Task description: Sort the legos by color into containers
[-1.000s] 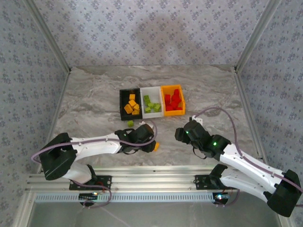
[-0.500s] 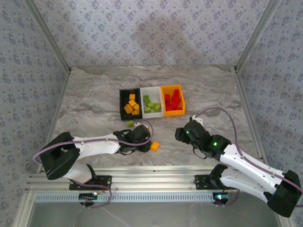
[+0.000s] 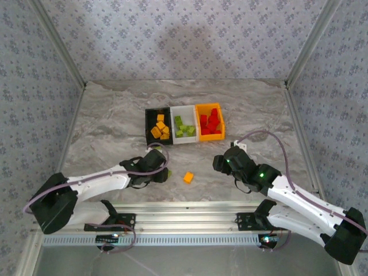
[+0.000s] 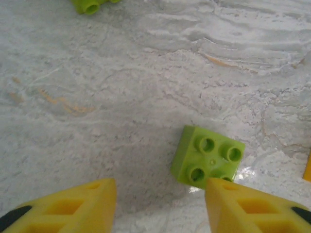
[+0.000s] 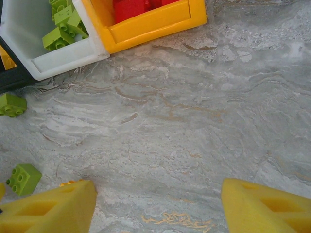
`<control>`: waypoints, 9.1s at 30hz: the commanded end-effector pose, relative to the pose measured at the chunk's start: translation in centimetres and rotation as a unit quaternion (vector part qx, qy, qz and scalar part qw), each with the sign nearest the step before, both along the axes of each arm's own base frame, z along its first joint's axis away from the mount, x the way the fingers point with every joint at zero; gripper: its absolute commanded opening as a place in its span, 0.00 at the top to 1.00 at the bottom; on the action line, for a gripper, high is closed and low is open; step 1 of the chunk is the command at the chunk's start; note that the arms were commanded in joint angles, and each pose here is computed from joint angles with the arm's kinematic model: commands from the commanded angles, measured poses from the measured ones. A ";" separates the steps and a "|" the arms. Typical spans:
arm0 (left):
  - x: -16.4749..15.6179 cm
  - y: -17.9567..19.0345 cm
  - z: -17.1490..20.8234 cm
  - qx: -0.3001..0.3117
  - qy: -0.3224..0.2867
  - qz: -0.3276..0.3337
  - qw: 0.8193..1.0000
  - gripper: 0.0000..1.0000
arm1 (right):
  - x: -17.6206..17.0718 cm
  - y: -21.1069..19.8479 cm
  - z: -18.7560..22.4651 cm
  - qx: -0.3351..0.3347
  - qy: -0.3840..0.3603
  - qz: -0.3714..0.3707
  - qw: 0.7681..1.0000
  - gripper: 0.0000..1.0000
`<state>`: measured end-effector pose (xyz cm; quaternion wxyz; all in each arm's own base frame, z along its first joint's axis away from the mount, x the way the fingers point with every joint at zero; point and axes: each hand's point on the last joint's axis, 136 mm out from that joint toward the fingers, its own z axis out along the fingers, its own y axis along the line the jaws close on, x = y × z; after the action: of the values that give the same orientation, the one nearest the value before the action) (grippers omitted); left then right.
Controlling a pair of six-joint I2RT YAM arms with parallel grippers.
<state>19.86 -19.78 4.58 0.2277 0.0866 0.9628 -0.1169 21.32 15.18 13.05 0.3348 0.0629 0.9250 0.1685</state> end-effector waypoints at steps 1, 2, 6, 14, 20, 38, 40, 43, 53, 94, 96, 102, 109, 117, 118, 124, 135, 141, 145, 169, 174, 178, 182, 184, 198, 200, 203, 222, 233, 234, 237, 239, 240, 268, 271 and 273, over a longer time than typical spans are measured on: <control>-0.2 -0.5 2.0 -0.021 -0.009 -0.014 1.000 0.38 | 0.0 -0.3 -0.4 0.000 0.007 -0.010 1.000 0.30; -0.2 -1.1 2.7 -0.033 -0.018 -0.020 0.999 0.32 | 0.0 -0.3 -0.5 0.000 0.006 -0.010 1.000 0.30; -0.1 -2.0 2.2 -0.029 -0.017 -0.041 0.999 0.17 | 0.1 -0.3 -0.5 0.000 0.005 -0.012 1.000 0.30; 1.0 -2.8 -2.3 0.031 0.006 -0.060 0.998 0.22 | 0.0 -0.5 -0.6 -0.001 0.006 -0.015 1.000 0.30; 1.6 -2.8 -3.2 0.050 0.004 -0.065 0.997 0.40 | -0.2 -0.8 -0.7 0.003 0.006 -0.018 1.000 0.30; 6.5 -5.9 9.6 -0.044 -0.106 -0.034 0.993 0.70 | -0.1 -0.8 -1.2 0.010 0.004 -0.022 1.000 0.29; 9.0 -7.0 10.8 -0.042 -0.116 -0.030 0.992 0.70 | -0.1 -0.7 -1.3 0.009 0.005 -0.022 1.000 0.29; 12.8 -8.8 11.0 -0.036 -0.116 -0.027 0.992 0.71 | -0.2 -0.9 -1.5 0.005 0.009 -0.024 1.000 0.29; 22.2 -11.8 8.7 0.013 -0.097 -0.002 0.995 0.63 | -0.6 -1.7 -1.6 -0.004 0.015 -0.030 0.999 0.29; -2.1 -13.5 -1.5 0.039 0.016 -0.171 0.984 0.42 | -0.4 -1.4 -0.7 0.016 0.007 -0.027 0.999 0.29; -2.0 -13.3 -1.6 0.046 0.015 -0.170 0.984 0.50 | -0.5 -1.5 -0.7 0.016 0.007 -0.029 0.999 0.29; -2.0 -12.6 -0.5 0.044 0.006 -0.162 0.986 0.67 | -0.5 -1.6 -0.5 0.019 0.004 -0.029 0.999 0.29; -0.1 -9.7 2.6 0.016 -0.023 -0.113 0.993 0.72 | -0.4 -1.4 -0.6 0.022 0.003 -0.028 0.999 0.29; 5.7 -3.7 10.2 -0.044 -0.090 -0.013 0.995 0.72 | -0.4 -1.3 -0.5 0.024 0.003 -0.027 0.999 0.29; 6.4 -3.0 11.1 -0.050 -0.097 -0.004 0.994 0.72 | -0.4 -1.3 -0.5 0.024 0.003 -0.026 0.999 0.29; 12.0 -0.6 13.0 -0.059 -0.112 0.048 0.991 0.72 | -0.2 -1.1 -0.5 0.026 0.001 -0.027 0.999 0.29; 21.8 -0.2 9.0 0.001 -0.079 0.092 0.993 0.58 | -0.4 -1.3 -0.5 0.021 0.007 -0.027 0.999 0.29; 22.7 -1.2 11.3 -0.019 -0.091 0.090 0.992 0.20 | -0.5 -1.4 -0.2 0.023 0.004 -0.028 0.999 0.29; 20.4 -1.9 13.9 -0.053 -0.115 0.080 0.989 0.09 | -0.4 -1.4 -0.2 0.025 0.003 -0.029 0.999 0.29; 7.9 0.3 0.9 0.005 -0.089 0.070 0.994 0.04 | 0.2 -0.2 -0.8 0.034 0.010 -0.022 0.999 0.28; 10.1 0.0 0.0 0.019 -0.104 0.082 0.991 0.11 | -0.1 -0.8 -0.8 0.033 0.008 -0.027 0.999 0.28; 11.6 0.3 -0.8 0.033 -0.112 0.097 0.988 0.20 | -0.3 -1.1 -0.7 0.033 0.006 -0.030 0.999 0.28; 12.7 0.3 -1.1 0.034 -0.121 0.108 0.986 0.26 | -0.5 -1.2 -0.8 0.033 0.008 -0.031 0.999 0.28; 13.1 0.2 -1.1 0.031 -0.128 0.110 0.985 0.28 | -0.5 -1.2 -0.9 0.032 0.009 -0.031 0.999 0.28; 12.7 0.0 -0.9 0.020 -0.140 0.103 0.985 0.62 | -0.6 -1.4 -1.3 0.031 0.014 -0.032 0.999 0.28; 11.4 0.0 -0.8 0.012 -0.135 0.100 0.986 0.65 | -0.6 -1.3 -1.3 0.031 0.014 -0.032 0.999 0.28; 9.1 -0.2 0.0 -0.006 -0.128 0.094 0.987 0.68 | -0.5 -1.4 -1.3 0.032 0.013 -0.033 0.999 0.28; 14.5 -10.4 14.8 -0.073 -0.169 0.001 0.983 0.64 | -0.6 -1.6 -2.1 0.031 0.017 -0.037 0.999 0.28; 23.3 -12.6 9.5 -0.014 -0.129 0.035 0.991 0.54 | -1.3 -2.3 -1.7 0.031 0.018 -0.041 0.999 0.28; 23.5 -12.7 9.5 -0.014 -0.128 0.033 0.991 0.47 | -1.3 -2.4 -1.7 0.031 0.018 -0.041 0.999 0.28; 23.8 -13.2 10.6 -0.026 -0.133 0.032 0.990 0.21 | -1.3 -2.2 -1.4 0.033 0.016 -0.039 0.999 0.27; 23.4 -13.2 12.6 -0.046 -0.147 0.031 0.988 0.12 | -1.1 -2.1 -1.2 0.035 0.014 -0.038 0.999 0.25; 23.0 -13.2 13.8 -0.056 -0.159 0.029 0.985 0.08 | -1.0 -2.0 -1.0 0.036 0.010 -0.036 0.999 0.24; 15.4 24.5 9.5 0.202 -0.282 0.314 0.884 0.00 | 6.5 -6.2 4.4 -0.079 -0.144 -0.125 0.978 0.00; 16.9 24.9 8.0 0.225 -0.301 0.295 0.879 0.00 | 7.1 -6.9 4.1 -0.104 -0.154 -0.127 0.974 0.00; 17.8 25.0 7.3 0.228 -0.317 0.289 0.874 0.00 | 7.3 -7.2 3.7 -0.114 -0.159 -0.122 0.973 0.00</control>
<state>35.11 5.06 9.28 0.4442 -0.1191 0.8634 0.2074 27.67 8.70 15.79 0.4700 0.1239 0.8724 0.0520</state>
